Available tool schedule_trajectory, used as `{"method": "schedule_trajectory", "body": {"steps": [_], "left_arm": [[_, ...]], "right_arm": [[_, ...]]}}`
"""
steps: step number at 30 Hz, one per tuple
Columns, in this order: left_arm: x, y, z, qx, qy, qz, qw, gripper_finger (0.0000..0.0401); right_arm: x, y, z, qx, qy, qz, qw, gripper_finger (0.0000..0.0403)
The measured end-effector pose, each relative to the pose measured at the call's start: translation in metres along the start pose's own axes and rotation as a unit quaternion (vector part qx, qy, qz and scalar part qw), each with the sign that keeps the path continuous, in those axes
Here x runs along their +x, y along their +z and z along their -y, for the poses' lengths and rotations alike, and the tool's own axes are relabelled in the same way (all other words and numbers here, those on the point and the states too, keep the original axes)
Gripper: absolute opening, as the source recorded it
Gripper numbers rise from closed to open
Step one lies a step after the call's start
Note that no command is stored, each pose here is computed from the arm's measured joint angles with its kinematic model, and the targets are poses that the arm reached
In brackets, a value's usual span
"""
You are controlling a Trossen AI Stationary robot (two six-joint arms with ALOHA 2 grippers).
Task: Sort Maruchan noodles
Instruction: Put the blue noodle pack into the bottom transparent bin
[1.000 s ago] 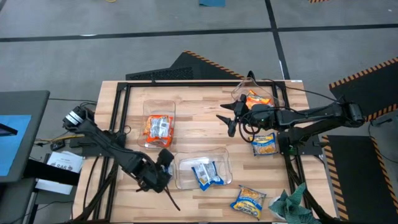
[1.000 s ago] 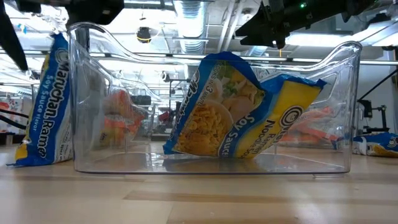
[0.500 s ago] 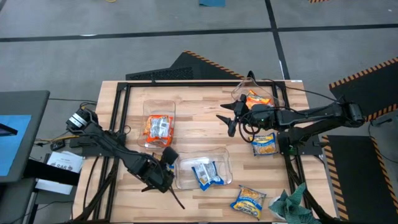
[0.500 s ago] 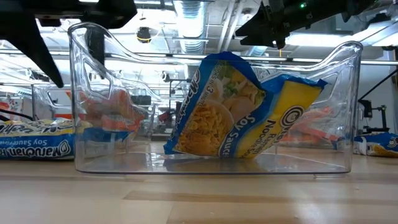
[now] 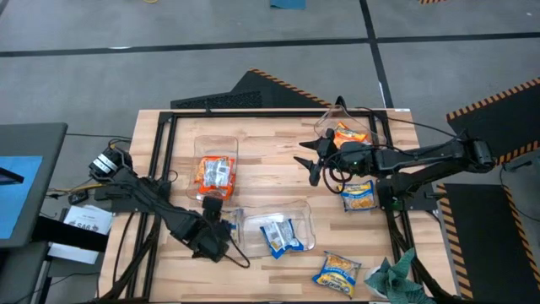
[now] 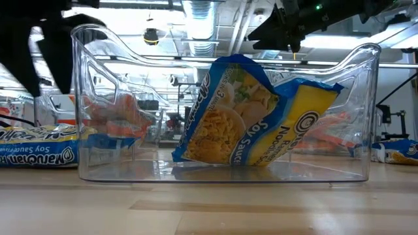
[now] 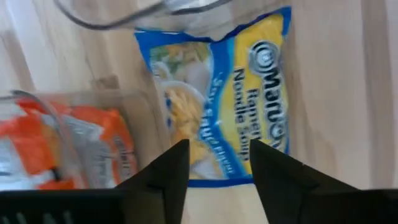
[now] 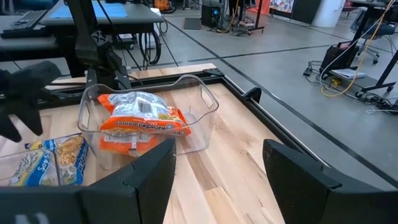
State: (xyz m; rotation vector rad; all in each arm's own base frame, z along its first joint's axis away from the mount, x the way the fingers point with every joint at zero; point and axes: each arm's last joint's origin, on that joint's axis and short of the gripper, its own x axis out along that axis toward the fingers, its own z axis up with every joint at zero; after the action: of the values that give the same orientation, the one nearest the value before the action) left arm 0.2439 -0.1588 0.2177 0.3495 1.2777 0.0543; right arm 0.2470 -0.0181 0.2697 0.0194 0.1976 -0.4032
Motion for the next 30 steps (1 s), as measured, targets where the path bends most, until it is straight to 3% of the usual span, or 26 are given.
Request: {"method": "schedule_trajectory", "body": {"steps": [13,22,30], "left_arm": [[0.037,-0.022,0.003,-0.042,0.006,-0.007,0.999,0.0259],[0.057,-0.024,-0.004,-0.101,-0.046,0.004,0.994,0.0266],[0.061,-0.027,-0.005,-0.112,-0.057,-0.01,0.992,0.0255]], "right_arm": [[0.0,0.0,0.001,0.0,-0.002,0.0,1.0,0.0264],[0.0,0.0,0.001,0.008,-0.002,-0.001,1.0,0.0264],[0.0,0.0,0.001,0.008,-0.002,-0.001,1.0,0.0264]]}}
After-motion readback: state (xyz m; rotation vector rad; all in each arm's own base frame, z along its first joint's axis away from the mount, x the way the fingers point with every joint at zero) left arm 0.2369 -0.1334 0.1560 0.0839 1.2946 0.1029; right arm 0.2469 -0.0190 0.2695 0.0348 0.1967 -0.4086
